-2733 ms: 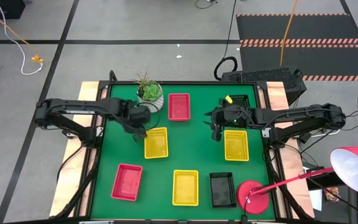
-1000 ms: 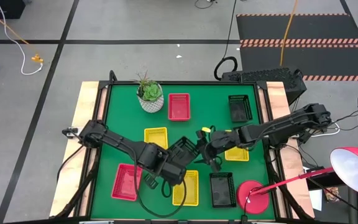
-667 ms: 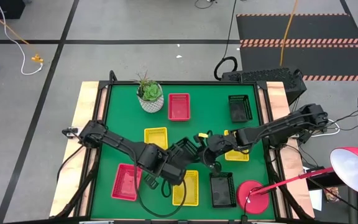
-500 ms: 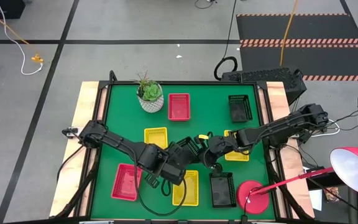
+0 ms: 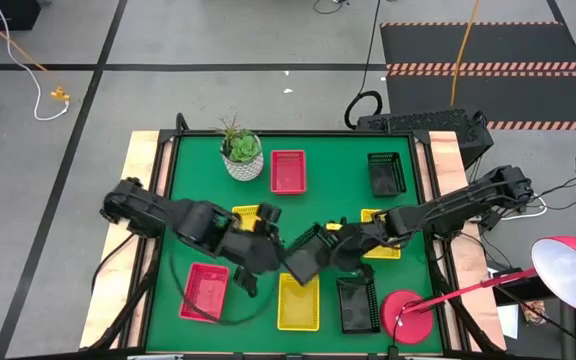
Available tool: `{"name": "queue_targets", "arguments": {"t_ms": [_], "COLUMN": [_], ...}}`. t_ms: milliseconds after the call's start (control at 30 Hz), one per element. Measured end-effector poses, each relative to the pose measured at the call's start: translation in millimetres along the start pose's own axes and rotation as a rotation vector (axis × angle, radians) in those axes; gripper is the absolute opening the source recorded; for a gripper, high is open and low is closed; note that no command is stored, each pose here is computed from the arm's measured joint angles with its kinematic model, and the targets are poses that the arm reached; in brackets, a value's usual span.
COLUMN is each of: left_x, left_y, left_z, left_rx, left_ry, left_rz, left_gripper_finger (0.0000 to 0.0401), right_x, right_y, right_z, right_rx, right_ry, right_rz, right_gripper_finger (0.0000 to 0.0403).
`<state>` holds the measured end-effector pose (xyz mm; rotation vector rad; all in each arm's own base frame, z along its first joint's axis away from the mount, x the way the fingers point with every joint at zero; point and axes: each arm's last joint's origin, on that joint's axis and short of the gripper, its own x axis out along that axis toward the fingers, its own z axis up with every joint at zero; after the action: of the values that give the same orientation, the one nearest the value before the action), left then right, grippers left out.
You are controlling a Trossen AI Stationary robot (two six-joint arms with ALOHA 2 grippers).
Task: Stack baskets by color
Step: Stack the top left black bin on top of the bottom black bin
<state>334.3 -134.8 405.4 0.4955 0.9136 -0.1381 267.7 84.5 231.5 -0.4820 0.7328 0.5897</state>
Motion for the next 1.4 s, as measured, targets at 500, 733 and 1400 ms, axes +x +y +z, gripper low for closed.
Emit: {"name": "queue_targets", "arguments": {"t_ms": [500, 733, 1400], "left_x": [-35.1, -32.8, -29.6], "left_y": [17.6, 26.4, 48.0], "left_z": [1.6, 1.1, 6.9], "left_rx": [-0.105, -0.166, -0.286], "left_ry": [-0.183, -0.188, -0.280], "left_rz": [0.033, 0.054, 0.093], "left_gripper_finger": [0.0177, 0.0177, 0.0177], "right_x": [-52.8, -48.8, -29.3], "right_y": [62.6, 84.1, 100.0], "right_z": [3.9, -5.3, -21.6], "right_rx": [-0.256, -0.316, -0.560], "right_ry": [-0.031, 0.035, 0.007], "right_rz": [0.353, 0.443, 0.466], "right_gripper_finger": [0.0000, 0.0000, 0.0000]}}
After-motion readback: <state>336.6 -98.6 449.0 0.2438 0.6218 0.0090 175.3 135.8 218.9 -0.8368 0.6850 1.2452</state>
